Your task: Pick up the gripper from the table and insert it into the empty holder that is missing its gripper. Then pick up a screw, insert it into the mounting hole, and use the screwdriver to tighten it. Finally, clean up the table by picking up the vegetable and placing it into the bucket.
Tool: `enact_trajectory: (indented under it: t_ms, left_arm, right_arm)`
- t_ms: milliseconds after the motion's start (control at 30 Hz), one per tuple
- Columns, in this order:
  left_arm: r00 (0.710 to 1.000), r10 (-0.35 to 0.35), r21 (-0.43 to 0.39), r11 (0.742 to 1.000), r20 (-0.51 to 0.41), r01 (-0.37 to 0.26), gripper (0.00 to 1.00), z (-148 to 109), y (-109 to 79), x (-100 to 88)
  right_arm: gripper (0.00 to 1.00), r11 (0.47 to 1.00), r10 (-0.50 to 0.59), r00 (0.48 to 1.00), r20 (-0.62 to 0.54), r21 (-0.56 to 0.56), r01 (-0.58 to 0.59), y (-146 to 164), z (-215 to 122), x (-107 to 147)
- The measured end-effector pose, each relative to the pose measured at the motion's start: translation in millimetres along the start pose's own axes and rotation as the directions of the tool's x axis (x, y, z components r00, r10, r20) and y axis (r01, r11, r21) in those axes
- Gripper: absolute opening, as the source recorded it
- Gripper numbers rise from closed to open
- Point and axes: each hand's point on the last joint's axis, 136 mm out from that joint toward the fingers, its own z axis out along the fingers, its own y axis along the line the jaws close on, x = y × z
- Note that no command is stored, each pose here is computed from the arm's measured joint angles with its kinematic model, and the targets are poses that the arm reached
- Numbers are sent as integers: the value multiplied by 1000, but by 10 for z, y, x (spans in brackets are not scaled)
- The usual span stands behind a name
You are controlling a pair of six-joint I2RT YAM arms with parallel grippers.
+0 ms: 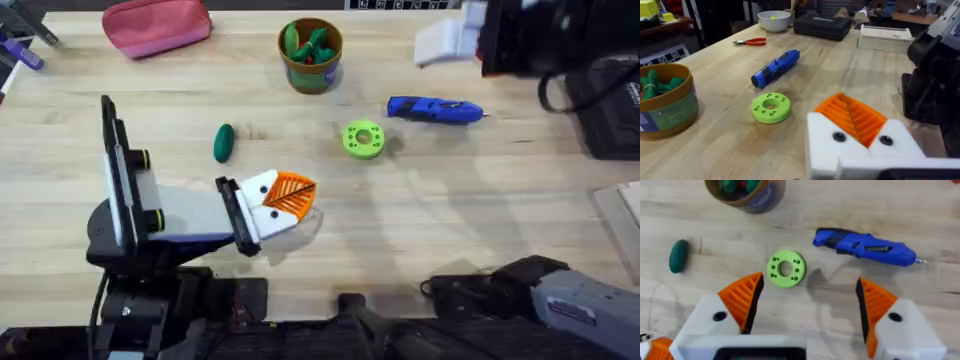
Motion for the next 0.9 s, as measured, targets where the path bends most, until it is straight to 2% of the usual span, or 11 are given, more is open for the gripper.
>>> enact_trajectory:
  t_ms: [200, 233, 267, 400, 433, 467, 633, 700, 800, 900]
  left_arm:
    - [1000, 1, -7, 1000, 0, -1, 21, 0, 13, -1]
    - [1000, 2, -9, 1000, 0, -2, 47, 0, 16, -2]
    - [1000, 6, -11, 1000, 0, -6, 179, 0, 20, -1]
    - [1000, 6, -13, 1000, 0, -6, 815, 0, 23, -2]
    - [1000, 3, -13, 1000, 0, -3, 935, 0, 22, 0]
    - [1000, 2, -13, 1000, 0, -2, 975, 0, 23, -2]
    - [1000, 10, -26, 1000, 2, -10, 985, 0, 45, -11]
    - [1000, -2, -57, 998, 5, 2, 986, -3, 99, -23]
    - [997, -72, -161, 984, 16, 74, 985, -35, 283, -31]
    - [994, -110, -274, 955, 27, 113, 986, -112, 463, -103]
  right_arm:
    - [991, 1000, 28, 999, -24, 11, -28, -75, 49, 226]
    - [991, 999, 30, 999, -27, 12, -29, -80, 57, 239]
    - [991, 999, 33, 999, -29, 14, -32, -83, 64, 247]
    - [992, 999, 37, 999, -27, 16, -36, -87, 69, 245]
    - [992, 999, 37, 999, -26, 16, -36, -87, 69, 244]
    - [992, 999, 37, 999, -27, 16, -36, -87, 70, 244]
    - [994, 999, 37, 999, -25, 16, -36, -87, 70, 241]
    - [994, 999, 37, 999, -25, 16, -36, -88, 70, 240]
    - [992, 999, 37, 999, -24, 19, -36, -92, 70, 240]
    - [992, 999, 37, 999, -24, 19, -36, -92, 70, 240]
